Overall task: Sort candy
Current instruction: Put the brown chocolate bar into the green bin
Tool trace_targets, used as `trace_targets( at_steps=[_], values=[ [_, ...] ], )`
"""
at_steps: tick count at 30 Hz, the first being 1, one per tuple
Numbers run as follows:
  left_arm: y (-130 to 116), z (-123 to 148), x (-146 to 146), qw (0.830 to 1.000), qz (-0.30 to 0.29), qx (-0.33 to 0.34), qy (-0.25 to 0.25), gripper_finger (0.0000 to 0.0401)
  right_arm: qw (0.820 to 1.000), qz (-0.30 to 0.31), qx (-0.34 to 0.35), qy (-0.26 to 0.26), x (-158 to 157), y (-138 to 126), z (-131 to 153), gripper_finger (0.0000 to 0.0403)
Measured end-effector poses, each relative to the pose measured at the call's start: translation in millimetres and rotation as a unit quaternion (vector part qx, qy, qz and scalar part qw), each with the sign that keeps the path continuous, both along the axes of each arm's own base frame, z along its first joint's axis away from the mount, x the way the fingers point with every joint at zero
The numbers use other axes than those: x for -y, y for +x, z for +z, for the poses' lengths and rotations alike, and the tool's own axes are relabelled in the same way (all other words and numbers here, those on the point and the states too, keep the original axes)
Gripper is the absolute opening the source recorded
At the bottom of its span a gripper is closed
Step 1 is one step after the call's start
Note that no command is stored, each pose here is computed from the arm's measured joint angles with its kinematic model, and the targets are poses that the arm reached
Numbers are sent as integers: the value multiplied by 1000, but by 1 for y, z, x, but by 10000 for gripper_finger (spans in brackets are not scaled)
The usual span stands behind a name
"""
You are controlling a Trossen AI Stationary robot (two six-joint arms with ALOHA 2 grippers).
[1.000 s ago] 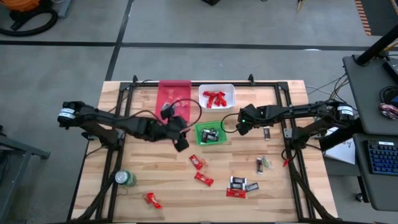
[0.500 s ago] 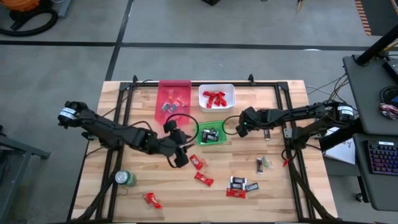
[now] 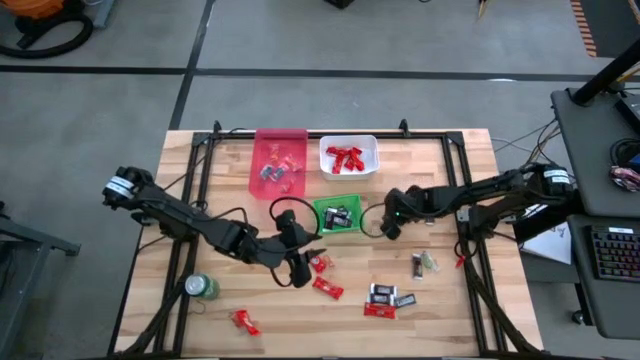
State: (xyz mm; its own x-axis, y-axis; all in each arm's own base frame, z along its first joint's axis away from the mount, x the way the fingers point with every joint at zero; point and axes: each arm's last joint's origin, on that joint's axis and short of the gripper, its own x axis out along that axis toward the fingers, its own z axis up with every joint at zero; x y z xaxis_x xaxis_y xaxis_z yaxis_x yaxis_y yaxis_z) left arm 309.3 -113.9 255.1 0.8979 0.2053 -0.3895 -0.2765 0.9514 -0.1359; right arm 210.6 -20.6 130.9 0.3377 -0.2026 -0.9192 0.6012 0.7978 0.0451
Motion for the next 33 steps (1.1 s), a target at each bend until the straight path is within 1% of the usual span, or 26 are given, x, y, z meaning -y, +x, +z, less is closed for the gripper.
trace_targets(
  at_steps=[2, 4, 7, 11, 15, 17, 21, 25, 29, 33],
  values=[
    [0, 0, 3, 1000, 0, 2, -7, 148, 999, 43, 1, 24, -10, 1, 0, 9],
    [0, 0, 6, 1000, -4, 8, -11, 148, 997, 70, 1, 41, -18, 1, 0, 9],
    [0, 2, 9, 1000, -9, 16, -16, 148, 996, 78, -10, 51, -27, 0, 3, 9],
    [-1, 2, 11, 1000, -11, 15, -17, 148, 996, 36, -19, 77, -31, 2, 10, 9],
    [-2, 0, 11, 1000, -11, 6, -13, 148, 995, -3, 7, 95, -32, 11, 23, 9],
    [-3, -1, 11, 1000, -11, 0, -10, 148, 994, -14, 4, 105, -32, 13, 28, 9],
    [-4, -4, 10, 1000, -11, -17, -2, 148, 993, -40, -1, 111, -32, 16, 38, 9],
    [-7, -8, 9, 999, -11, -44, 9, 148, 991, -66, -1, 118, -34, 16, 40, 12],
    [-10, -13, 7, 997, -11, -74, 23, 148, 987, -94, 1, 130, -37, 16, 40, 38],
    [-13, -17, 5, 994, -8, -101, 39, 148, 982, -127, 7, 139, -39, 16, 40, 86]
  ],
)
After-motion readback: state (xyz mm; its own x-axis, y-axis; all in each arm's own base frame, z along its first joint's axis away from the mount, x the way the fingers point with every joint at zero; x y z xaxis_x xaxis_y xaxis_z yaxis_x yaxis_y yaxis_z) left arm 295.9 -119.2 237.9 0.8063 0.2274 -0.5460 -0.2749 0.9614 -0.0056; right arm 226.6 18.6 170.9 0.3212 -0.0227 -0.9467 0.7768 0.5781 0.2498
